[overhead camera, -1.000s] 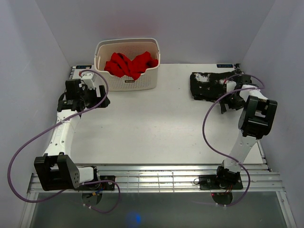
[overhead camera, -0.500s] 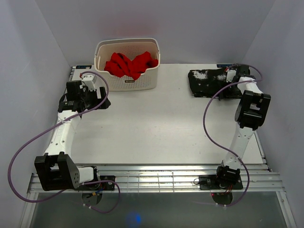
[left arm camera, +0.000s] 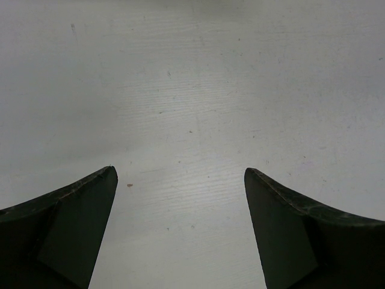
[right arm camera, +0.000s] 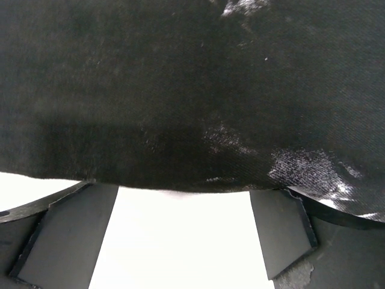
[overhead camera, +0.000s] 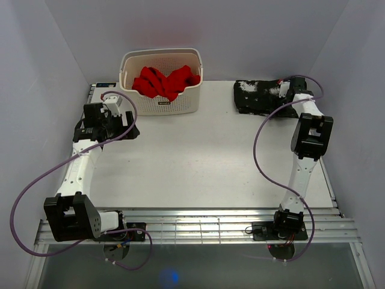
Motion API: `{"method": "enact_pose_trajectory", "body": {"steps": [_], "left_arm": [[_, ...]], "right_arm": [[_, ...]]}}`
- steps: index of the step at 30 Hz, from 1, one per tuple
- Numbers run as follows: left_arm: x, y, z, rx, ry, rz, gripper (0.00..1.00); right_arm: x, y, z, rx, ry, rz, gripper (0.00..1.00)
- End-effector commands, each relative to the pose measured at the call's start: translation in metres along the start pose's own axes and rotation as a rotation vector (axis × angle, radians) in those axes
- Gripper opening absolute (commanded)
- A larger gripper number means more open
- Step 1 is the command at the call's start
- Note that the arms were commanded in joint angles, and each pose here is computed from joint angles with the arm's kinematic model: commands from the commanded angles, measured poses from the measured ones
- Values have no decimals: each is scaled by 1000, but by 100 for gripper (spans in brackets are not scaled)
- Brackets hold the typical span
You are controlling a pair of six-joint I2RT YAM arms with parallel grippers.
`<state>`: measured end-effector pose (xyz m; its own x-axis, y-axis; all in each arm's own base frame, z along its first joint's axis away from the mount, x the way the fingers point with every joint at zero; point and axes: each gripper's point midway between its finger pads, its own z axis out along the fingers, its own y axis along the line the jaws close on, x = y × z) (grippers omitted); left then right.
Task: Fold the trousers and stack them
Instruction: Neatly place the folded trousers to the corner
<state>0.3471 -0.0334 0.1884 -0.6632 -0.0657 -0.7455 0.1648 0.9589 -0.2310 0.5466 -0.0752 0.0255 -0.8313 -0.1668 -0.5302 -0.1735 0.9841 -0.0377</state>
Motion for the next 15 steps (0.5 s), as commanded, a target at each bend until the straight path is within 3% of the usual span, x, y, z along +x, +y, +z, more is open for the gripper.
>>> {"method": "enact_pose_trajectory", "body": {"steps": [1,3,8,10,15], "left_arm": [[-4,-4,-9,18,4,-4,98],[8,-6,-8,42,60,5,98],[40,-5,3,89,223,-20,98],[45,-10,1,126,226,13,98],[53,-9,-10,117,193,81,98]], "right_arm": [[-2,24,-14,-50,-7,16,92],[-19,26,-54,-39,-72,-7,91],[-16,42,-139,-62,-141,-91,90],[-20,51,-186,-64,-205,-133,90],[24,86,-262,-120,-254,-216,90]]}}
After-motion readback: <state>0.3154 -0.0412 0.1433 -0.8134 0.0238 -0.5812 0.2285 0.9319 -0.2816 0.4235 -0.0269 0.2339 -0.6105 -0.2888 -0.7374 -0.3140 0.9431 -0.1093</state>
